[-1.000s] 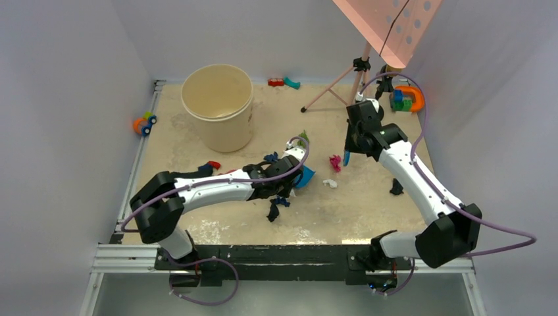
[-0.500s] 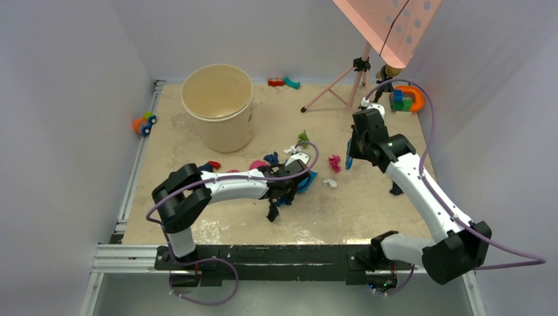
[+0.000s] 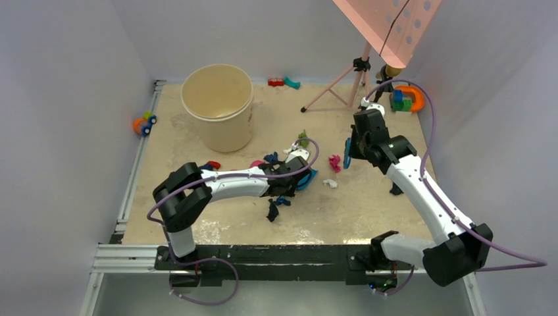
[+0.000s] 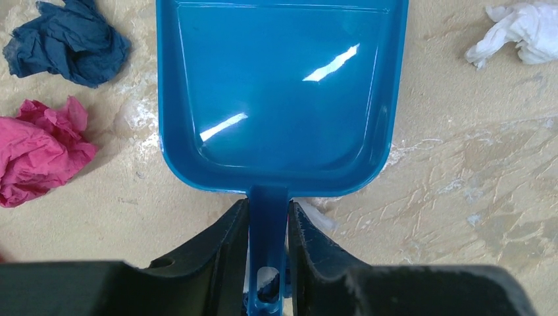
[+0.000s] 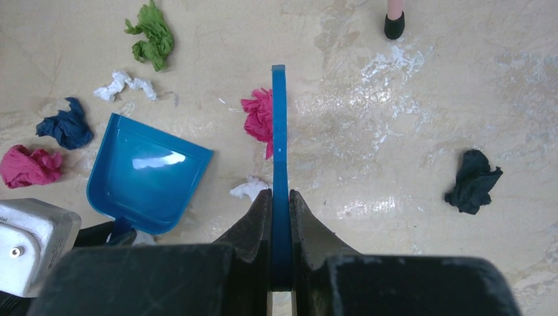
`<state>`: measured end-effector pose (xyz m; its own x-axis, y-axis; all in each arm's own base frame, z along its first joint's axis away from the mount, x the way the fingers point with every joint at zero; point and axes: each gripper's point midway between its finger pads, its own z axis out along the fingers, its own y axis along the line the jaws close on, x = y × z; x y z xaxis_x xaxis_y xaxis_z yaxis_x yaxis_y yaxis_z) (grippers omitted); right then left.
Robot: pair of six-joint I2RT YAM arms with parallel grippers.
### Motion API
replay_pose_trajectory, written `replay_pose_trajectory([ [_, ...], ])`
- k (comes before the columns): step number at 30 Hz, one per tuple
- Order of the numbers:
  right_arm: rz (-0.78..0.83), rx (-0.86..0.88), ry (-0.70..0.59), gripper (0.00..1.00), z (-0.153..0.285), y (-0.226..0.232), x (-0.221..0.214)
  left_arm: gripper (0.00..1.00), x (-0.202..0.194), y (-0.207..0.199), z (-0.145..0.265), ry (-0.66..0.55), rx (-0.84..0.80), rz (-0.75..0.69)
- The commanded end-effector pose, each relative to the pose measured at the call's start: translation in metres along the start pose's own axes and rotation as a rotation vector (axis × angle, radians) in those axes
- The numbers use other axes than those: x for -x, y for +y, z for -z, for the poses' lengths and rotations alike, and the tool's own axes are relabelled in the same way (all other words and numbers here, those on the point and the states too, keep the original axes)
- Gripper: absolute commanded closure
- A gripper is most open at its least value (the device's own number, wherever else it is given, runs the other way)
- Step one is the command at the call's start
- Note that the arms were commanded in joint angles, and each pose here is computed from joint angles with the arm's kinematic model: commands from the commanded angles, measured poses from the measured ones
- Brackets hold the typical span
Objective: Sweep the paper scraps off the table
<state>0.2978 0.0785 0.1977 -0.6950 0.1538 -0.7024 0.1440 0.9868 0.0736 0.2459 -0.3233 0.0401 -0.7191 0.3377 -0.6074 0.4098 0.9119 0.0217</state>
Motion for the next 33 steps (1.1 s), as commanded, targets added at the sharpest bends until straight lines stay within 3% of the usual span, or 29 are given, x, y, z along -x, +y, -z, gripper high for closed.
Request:
replay_pose_trajectory([
  [1,-0.020,0.029,-0.063,1.00,0.010,0.004,0.016,0.69,0.018,-0.010,-0.002,-0.025,-0.020,0.037],
  [11,-0.031,0.017,-0.086,1.00,0.016,-0.001,0.018,0.67,0.012,-0.009,-0.007,-0.005,-0.011,0.043],
  [16,-0.036,0.014,-0.103,1.00,0.022,-0.003,0.022,0.89,0.022,-0.003,0.002,-0.018,0.021,0.032],
  [25,-0.045,0.032,-0.105,1.00,0.021,0.000,0.023,0.89,0.059,0.021,0.059,-0.106,0.023,0.038],
  [29,-0.040,0.061,-0.094,1.00,0.020,0.006,0.022,0.89,0.045,0.049,0.078,-0.105,0.077,0.063],
  [33,-0.020,0.116,-0.073,1.00,0.015,0.018,0.017,0.89,0.005,0.081,0.091,-0.072,0.117,0.120],
])
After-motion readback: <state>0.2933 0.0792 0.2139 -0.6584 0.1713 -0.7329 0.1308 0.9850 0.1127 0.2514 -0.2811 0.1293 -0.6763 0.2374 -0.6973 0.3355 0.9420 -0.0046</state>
